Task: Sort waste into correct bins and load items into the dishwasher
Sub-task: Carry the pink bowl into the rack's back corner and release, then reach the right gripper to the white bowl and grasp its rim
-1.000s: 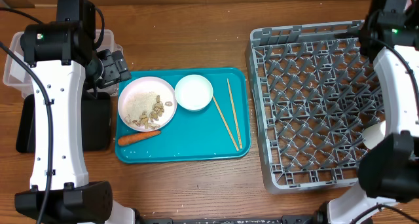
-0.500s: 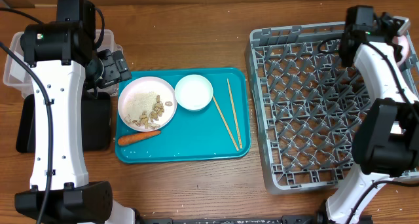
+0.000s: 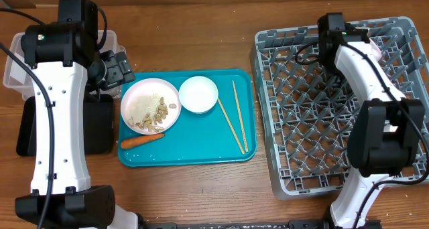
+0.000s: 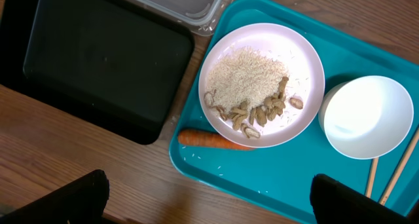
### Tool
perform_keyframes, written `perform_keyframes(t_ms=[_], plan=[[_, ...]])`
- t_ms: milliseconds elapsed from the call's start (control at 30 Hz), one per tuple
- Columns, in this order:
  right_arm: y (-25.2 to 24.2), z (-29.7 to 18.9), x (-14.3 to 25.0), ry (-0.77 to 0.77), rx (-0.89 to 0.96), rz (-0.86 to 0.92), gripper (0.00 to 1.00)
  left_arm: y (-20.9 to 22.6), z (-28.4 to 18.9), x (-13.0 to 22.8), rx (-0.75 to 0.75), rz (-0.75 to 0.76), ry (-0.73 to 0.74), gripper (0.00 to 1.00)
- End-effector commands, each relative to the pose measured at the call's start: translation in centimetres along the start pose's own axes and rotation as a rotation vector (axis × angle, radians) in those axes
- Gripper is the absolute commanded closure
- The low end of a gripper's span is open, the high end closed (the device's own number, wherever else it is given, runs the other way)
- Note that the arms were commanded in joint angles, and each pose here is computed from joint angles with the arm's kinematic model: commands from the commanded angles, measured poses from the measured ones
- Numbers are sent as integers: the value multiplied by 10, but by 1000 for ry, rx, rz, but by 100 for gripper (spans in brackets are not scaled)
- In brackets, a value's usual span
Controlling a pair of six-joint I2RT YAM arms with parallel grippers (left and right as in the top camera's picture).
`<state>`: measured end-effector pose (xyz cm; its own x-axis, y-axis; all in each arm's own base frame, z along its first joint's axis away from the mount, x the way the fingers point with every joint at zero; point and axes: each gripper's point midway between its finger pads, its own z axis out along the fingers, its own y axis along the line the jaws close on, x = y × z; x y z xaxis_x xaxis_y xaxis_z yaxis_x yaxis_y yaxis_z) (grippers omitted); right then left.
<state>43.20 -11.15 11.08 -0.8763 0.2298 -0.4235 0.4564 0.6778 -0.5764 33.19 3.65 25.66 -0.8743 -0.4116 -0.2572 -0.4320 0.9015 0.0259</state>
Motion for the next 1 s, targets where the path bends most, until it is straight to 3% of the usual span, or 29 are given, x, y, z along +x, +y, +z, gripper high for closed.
perform_keyframes(t_ms=[0, 67, 300, 500, 667, 967], plan=[[1, -19, -7, -33, -53, 32, 40, -2, 1, -2, 6, 1, 1, 0], [2, -37, -16, -54, -136, 61, 33, -2, 1, -2, 6, 1, 1, 0], [23, -149, -53, -191, -712, -3, 23, -2, 1, -2, 6, 1, 1, 0], [62, -239, -32, -194, -1220, -132, 22, -3, 1, -2, 11, 1, -1, 0], [103, -263, -2, -163, -1301, -280, 21, -4, 1, -2, 14, 0, 0, 0], [208, -274, 80, -23, -1290, -554, 21, -4, 1, -2, 15, 1, 1, 0]])
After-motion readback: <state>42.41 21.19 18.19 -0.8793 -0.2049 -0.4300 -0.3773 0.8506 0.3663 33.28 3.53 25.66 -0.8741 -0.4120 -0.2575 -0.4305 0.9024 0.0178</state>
